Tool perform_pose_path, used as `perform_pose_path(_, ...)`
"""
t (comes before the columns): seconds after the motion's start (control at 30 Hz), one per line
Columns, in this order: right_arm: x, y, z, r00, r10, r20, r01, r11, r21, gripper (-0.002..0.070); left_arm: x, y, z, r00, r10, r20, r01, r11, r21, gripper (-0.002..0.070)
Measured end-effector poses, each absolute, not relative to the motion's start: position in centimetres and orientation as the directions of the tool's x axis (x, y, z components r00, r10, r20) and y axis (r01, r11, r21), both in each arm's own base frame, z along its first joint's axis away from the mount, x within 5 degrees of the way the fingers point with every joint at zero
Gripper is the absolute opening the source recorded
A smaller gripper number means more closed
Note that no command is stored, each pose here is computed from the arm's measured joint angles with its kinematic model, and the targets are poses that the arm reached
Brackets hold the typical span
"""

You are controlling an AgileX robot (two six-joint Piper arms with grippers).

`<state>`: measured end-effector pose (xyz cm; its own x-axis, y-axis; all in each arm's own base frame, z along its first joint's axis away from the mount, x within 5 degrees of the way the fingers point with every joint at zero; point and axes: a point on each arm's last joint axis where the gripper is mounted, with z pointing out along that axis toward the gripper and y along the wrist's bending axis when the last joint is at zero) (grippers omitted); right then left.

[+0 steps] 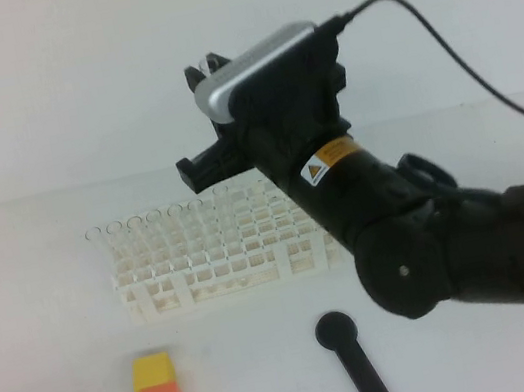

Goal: Place the test tubes

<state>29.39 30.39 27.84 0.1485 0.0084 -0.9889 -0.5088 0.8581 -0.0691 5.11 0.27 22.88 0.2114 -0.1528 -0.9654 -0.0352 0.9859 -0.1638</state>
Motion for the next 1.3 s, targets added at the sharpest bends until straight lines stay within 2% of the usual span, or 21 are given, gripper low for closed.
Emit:
perform_pose_path(0.1,30.0,30.5,26.2,0.125,0.017,-0.992,-0.47,0.881,-0.044,0.0127,5.5,0.2,21.0,0.17,-0.16,-0.972,-0.033,0.985,-0.168,-0.0001)
perform_pose_path(0.33,30.9,30.7,23.1,0.072,0.016,-0.997,-0.418,0.908,-0.016,0.0127,5.5,0.8,19.4,0.006,-0.24,-0.971,-0.128,0.963,-0.239,-0.0001)
perform_pose_path(0.7,31.4,31.0,20.2,0.028,0.022,-0.999,-0.398,0.917,0.009,0.0127,5.2,1.4,17.7,-0.162,-0.252,-0.954,-0.228,0.95,-0.212,-0.0001)
perform_pose_path(1.3,31.0,32.5,21.5,0.055,0.05,-0.997,-0.442,0.897,0.021,0.0127,5.1,1.4,17.4,-0.207,-0.194,-0.959,-0.233,0.962,-0.144,-0.0001)
